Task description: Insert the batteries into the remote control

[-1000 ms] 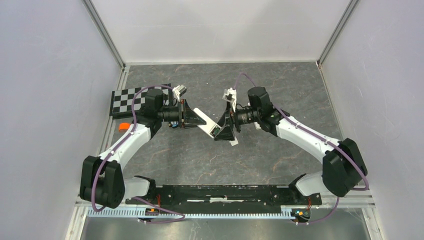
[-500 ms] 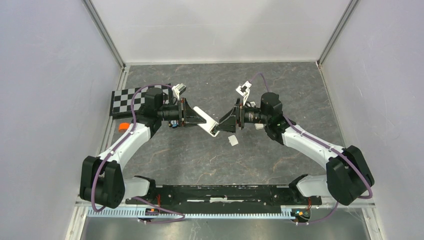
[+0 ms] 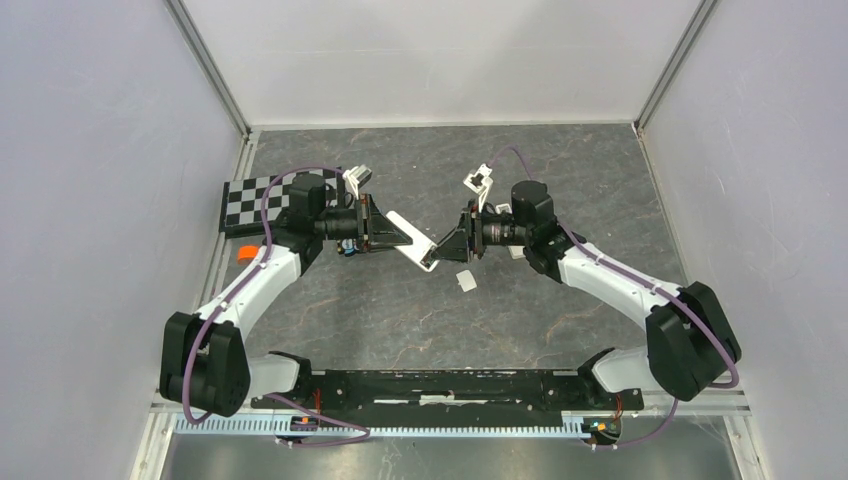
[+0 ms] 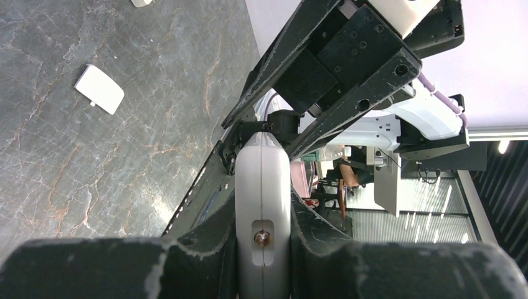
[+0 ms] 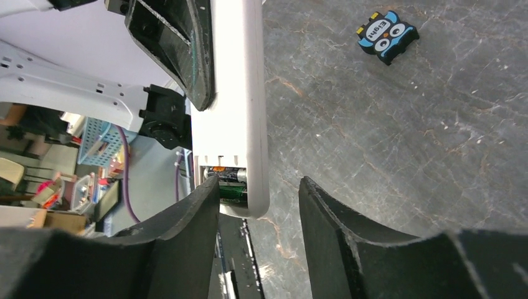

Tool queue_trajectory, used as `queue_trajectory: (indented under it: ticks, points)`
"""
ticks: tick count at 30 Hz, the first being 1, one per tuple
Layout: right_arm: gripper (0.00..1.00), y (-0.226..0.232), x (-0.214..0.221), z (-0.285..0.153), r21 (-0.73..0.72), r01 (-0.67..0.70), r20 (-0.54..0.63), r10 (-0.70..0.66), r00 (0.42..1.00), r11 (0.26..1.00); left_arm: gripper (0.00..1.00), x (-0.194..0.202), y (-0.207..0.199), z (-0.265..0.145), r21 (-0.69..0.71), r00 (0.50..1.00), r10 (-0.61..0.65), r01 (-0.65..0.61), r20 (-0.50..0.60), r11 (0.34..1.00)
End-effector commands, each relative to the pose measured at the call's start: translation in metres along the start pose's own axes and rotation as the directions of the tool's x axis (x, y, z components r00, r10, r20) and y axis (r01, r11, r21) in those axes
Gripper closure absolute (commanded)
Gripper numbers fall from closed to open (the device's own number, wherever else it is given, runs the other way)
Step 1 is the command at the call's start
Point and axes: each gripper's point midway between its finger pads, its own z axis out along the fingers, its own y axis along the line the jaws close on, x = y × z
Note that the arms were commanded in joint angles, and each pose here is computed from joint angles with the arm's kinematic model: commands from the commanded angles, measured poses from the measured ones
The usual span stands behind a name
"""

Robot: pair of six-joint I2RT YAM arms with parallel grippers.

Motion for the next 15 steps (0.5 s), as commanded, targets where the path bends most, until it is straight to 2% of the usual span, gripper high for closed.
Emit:
queue_trajectory:
  ticks: [1, 4, 11, 15]
  points:
    - [0.50, -0.012, 0.001, 0.005, 0.059, 0.055, -0.036, -0.053, 0.998, 0.997, 0.98, -0.014, -0.031, -0.004, 0.060, 0.994, 0.106, -0.108, 0.024, 0.992]
    - [0.55, -0.024, 0.007, 0.004, 0.115, 0.085, -0.071, -0.077, 0.994, 0.990, 0.98, -0.015, -0.033, -0.004, 0.070, 0.994, 0.102, -0.104, 0.024, 0.992]
    - [0.55, -0.026, 0.019, -0.001, 0.075, 0.275, -0.091, -0.268, 0.959, 0.959, 0.98, -0.020, -0.051, -0.005, 0.138, 0.999, 0.044, -0.047, 0.025, 0.989]
    - [0.56, -0.036, 0.014, -0.006, 0.142, 0.318, -0.089, -0.308, 0.947, 0.937, 0.98, -0.019, -0.056, -0.006, 0.153, 0.999, 0.045, -0.048, 0.020, 0.987]
